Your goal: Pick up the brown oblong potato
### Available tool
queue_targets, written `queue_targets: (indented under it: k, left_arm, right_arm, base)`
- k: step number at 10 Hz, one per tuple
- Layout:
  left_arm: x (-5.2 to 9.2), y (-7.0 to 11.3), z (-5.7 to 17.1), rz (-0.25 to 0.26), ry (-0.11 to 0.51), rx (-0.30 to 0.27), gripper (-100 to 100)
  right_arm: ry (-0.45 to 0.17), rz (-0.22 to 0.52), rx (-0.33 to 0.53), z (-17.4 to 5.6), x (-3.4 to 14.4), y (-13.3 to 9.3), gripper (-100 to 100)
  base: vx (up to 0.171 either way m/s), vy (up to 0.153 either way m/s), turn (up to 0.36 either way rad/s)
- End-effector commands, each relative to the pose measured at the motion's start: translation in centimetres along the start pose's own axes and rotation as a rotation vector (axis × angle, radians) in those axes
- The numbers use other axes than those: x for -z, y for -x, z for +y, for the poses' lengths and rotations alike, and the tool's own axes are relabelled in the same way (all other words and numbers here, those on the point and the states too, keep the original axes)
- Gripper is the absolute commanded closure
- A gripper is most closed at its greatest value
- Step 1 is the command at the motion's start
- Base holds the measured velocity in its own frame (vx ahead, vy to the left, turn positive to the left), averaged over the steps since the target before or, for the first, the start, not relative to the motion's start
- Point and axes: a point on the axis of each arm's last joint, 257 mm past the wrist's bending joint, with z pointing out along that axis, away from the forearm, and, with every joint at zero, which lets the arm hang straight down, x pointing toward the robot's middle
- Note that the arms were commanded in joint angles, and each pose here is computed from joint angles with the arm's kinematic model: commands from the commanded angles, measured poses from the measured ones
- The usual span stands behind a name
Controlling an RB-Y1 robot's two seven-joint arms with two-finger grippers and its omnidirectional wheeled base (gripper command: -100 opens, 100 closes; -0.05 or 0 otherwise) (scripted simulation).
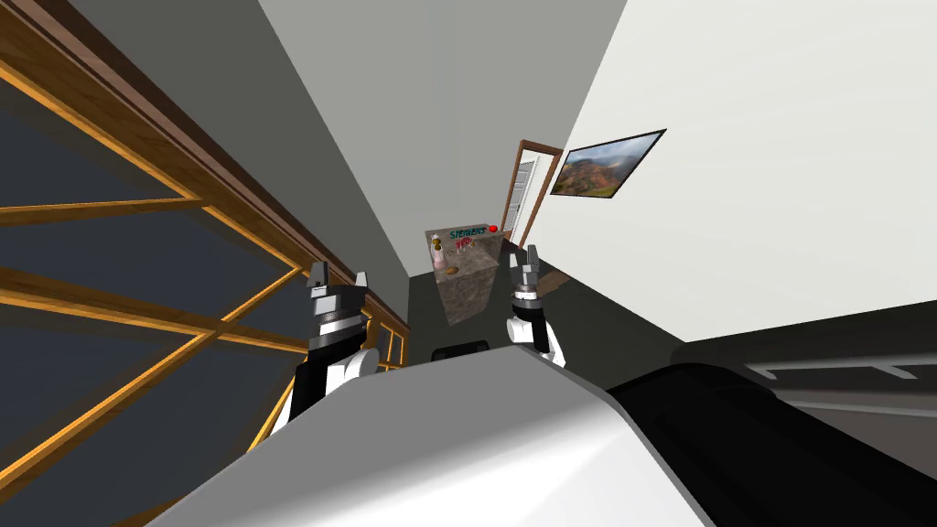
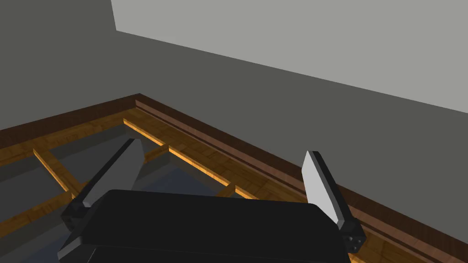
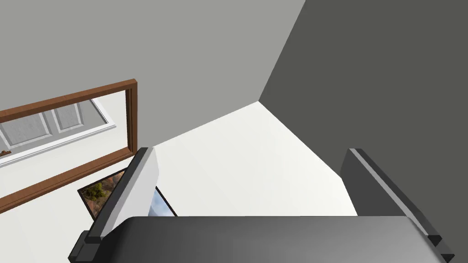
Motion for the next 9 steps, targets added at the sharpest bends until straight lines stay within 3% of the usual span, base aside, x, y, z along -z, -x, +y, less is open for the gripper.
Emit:
queue_targets:
  k: [1, 9]
  left_arm:
    - [-0.2, -0.3, 0.6, 0.023, 0.021, -0.006, -100]
    - [-1.5, -1.4, 4.4, 0.089, 0.175, -0.014, -100]
  right_arm:
    - [0.0, 0.0, 0.0, 0.0, 0.0, 0.0, 0]
    - [0.0, 0.0, 0.0, 0.0, 0.0, 0.0, 0]
  base:
    - [0.005, -0.012, -0.028]
    - [0.014, -0.039, -0.039]
